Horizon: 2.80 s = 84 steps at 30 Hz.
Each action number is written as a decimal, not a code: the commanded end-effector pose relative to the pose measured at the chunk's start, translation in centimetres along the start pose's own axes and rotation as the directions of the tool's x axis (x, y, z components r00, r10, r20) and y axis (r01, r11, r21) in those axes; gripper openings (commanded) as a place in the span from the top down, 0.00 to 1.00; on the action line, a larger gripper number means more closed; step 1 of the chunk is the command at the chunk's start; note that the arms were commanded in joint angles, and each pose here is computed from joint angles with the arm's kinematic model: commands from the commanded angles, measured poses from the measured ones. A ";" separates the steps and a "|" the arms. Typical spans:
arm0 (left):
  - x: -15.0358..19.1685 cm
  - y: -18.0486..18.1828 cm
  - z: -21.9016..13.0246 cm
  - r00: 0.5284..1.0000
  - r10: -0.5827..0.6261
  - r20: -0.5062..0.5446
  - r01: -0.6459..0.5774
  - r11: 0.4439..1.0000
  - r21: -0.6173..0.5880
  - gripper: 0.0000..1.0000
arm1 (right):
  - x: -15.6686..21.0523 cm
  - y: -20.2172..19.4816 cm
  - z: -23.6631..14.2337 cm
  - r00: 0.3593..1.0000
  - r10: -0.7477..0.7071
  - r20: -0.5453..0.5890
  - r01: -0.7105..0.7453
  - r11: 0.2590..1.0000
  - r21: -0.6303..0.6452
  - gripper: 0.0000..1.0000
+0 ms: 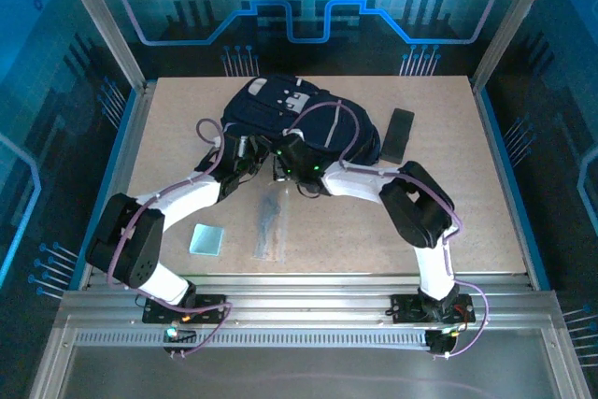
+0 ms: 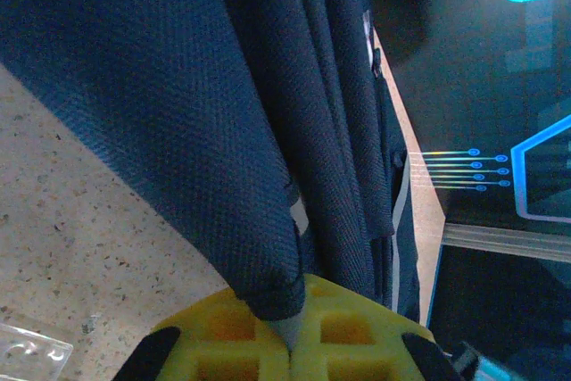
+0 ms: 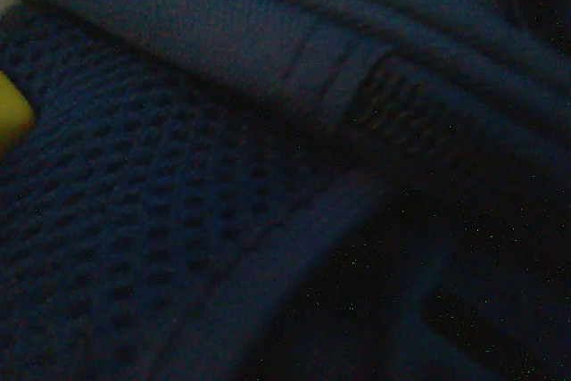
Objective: Pack the student bag
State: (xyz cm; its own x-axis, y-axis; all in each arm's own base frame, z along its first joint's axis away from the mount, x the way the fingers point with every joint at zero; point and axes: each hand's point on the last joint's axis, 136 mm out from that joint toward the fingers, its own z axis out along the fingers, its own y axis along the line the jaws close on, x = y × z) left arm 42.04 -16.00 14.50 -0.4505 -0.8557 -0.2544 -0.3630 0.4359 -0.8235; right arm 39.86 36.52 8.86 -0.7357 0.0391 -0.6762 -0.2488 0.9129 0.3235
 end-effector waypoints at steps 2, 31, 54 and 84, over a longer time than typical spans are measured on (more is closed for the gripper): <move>-2.0 -1.4 0.8 0.999 0.020 0.048 -0.023 0.997 0.076 1.00 | 2.9 -3.2 -1.6 0.973 0.073 -0.219 -0.092 0.993 -0.078 1.00; -9.1 -0.3 7.6 0.986 0.166 0.029 -0.167 0.985 0.038 1.00 | 4.0 -13.4 -12.3 0.887 0.106 -0.450 -0.125 0.992 -0.012 1.00; -2.7 1.9 2.0 0.985 0.020 -0.170 -0.013 0.999 0.046 0.01 | -2.2 2.1 -5.9 0.911 0.057 -0.409 -0.263 0.842 -0.470 1.00; 3.1 2.9 4.7 0.947 0.108 -0.302 -0.086 0.993 0.084 1.00 | 6.9 -11.0 -13.1 0.720 0.088 -0.689 -0.162 0.986 -0.044 1.00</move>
State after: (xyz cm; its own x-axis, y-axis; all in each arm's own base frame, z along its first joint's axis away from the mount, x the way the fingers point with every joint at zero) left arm 43.53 -20.58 7.60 -0.6964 -0.7091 -0.1104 -0.2966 0.4244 -0.8555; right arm 32.52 26.84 9.32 -0.9819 -0.1370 -0.1306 -0.1872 0.8056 0.5621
